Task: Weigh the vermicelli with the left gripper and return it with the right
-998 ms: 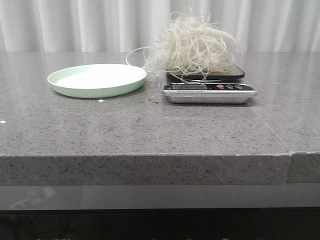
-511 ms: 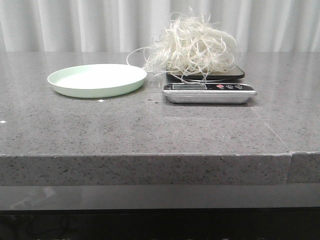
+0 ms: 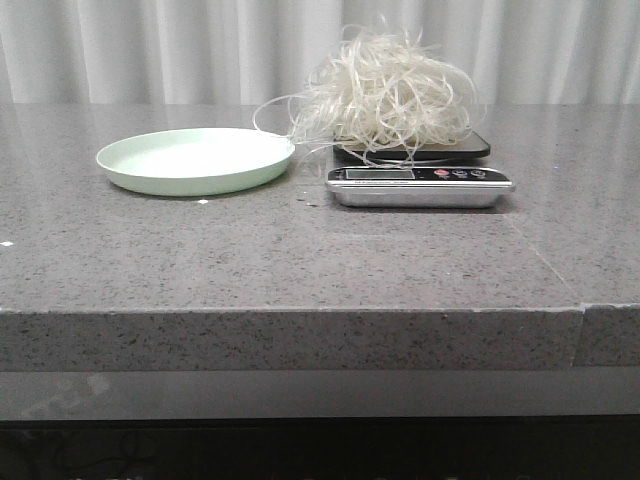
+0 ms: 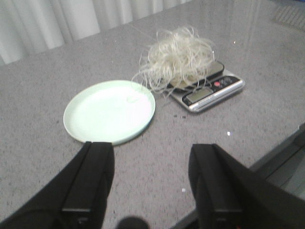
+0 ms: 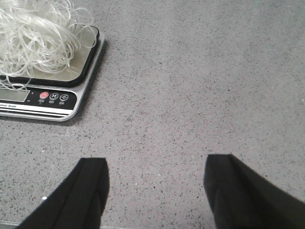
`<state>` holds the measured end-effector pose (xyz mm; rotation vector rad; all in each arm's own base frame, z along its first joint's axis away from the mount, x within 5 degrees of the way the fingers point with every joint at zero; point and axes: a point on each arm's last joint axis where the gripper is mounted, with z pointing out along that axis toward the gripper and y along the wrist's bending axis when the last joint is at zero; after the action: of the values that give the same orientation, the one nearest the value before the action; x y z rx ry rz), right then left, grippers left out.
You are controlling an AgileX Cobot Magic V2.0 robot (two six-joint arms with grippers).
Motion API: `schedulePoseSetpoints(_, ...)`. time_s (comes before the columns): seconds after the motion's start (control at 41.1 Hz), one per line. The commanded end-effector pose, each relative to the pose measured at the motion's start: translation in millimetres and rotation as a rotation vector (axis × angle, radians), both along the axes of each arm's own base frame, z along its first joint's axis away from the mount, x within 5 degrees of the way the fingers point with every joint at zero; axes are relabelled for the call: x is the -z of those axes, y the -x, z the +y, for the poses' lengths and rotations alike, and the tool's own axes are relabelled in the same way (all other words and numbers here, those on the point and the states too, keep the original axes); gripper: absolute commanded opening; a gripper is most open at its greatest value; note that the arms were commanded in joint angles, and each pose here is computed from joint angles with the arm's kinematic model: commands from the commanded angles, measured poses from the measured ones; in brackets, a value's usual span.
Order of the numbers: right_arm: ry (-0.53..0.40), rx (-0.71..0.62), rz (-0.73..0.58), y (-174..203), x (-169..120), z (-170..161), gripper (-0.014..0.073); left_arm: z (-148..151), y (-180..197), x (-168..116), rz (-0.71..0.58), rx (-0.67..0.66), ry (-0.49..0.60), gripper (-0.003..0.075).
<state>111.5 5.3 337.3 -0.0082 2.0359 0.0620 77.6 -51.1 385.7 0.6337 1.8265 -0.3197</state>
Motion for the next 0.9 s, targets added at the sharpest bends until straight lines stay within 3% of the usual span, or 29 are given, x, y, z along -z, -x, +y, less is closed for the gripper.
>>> schedulePoseSetpoints(0.0, 0.008, 0.003, -0.084, -3, -15, -1, 0.0536, 4, 7, 0, -0.065, 0.011, 0.064, 0.0418)
schedulePoseSetpoints(0.219, 0.026, -0.031, -0.085, -8, -18, 3, 0.0536, 5, 7, 12, -0.042, 0.010, 0.046, 0.0418)
schedulePoseSetpoints(0.389, 0.042, -0.154, -0.057, -26, -30, 19, 0.0536, 4, 7, 13, -0.042, 0.011, 0.046, 0.0418)
schedulePoseSetpoints(0.876, 0.059, -0.381, -0.007, -128, -74, 93, 0.0536, 4, 7, 13, -0.042, 0.011, 0.046, 0.0418)
